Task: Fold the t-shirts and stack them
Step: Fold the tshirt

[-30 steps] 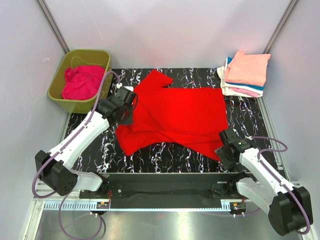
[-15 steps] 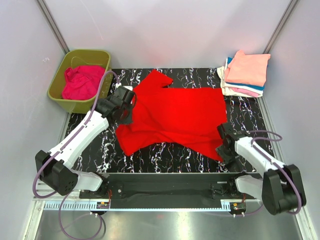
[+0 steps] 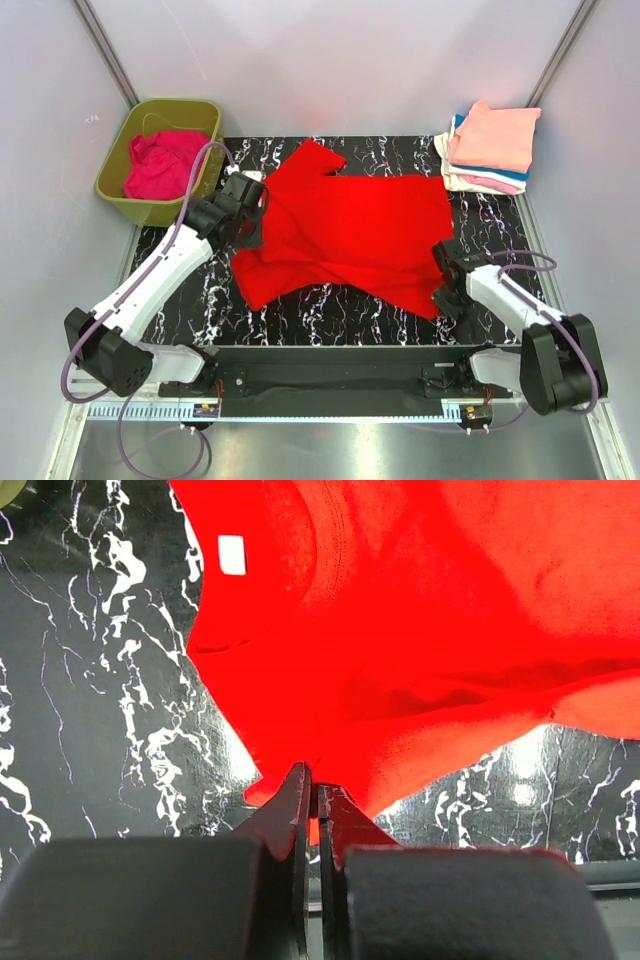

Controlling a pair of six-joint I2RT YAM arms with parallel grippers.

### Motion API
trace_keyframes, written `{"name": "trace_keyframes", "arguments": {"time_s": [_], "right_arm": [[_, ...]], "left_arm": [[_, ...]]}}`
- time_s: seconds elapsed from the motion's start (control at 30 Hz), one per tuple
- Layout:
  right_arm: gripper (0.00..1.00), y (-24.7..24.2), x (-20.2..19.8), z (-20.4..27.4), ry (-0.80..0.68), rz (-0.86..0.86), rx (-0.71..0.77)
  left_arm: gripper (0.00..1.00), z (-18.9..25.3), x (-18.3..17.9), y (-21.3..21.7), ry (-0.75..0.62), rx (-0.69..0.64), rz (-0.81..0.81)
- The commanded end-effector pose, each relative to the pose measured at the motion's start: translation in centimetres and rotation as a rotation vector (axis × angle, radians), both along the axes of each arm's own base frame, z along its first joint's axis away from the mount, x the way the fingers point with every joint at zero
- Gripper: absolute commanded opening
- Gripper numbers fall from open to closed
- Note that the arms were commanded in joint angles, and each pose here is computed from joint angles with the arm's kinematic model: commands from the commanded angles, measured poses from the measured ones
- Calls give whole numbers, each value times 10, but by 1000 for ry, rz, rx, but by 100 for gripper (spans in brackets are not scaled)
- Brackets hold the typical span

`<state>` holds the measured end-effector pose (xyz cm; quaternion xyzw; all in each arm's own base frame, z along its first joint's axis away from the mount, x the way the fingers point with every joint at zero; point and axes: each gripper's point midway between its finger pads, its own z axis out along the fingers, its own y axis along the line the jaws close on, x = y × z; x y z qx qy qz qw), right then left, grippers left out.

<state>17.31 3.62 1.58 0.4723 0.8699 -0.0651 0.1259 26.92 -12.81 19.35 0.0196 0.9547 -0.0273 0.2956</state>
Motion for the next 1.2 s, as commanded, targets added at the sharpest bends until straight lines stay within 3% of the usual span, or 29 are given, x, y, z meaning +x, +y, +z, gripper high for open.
{"name": "trace_keyframes", "arguments": {"time_s": [0.0,0.23,0.57,0.87,1.17], "right_arm": [[0,2,17,29,-114,78,14],[0,-20,8,111,-341,62,-44],[0,-19,-29,132,-429,-42,55],[0,-39,-19,167,-531,-68,-43],[0,-15,26,153,-512,35,2]], "left_arm": [[0,20,-4,-1,-37,-44,-16],[0,18,-48,-6,48,-135,-87],[0,-14,-116,-37,198,-231,-242],[0,-32,-153,-70,313,-100,-400],[0,-11,-102,-53,262,191,-451]]}}
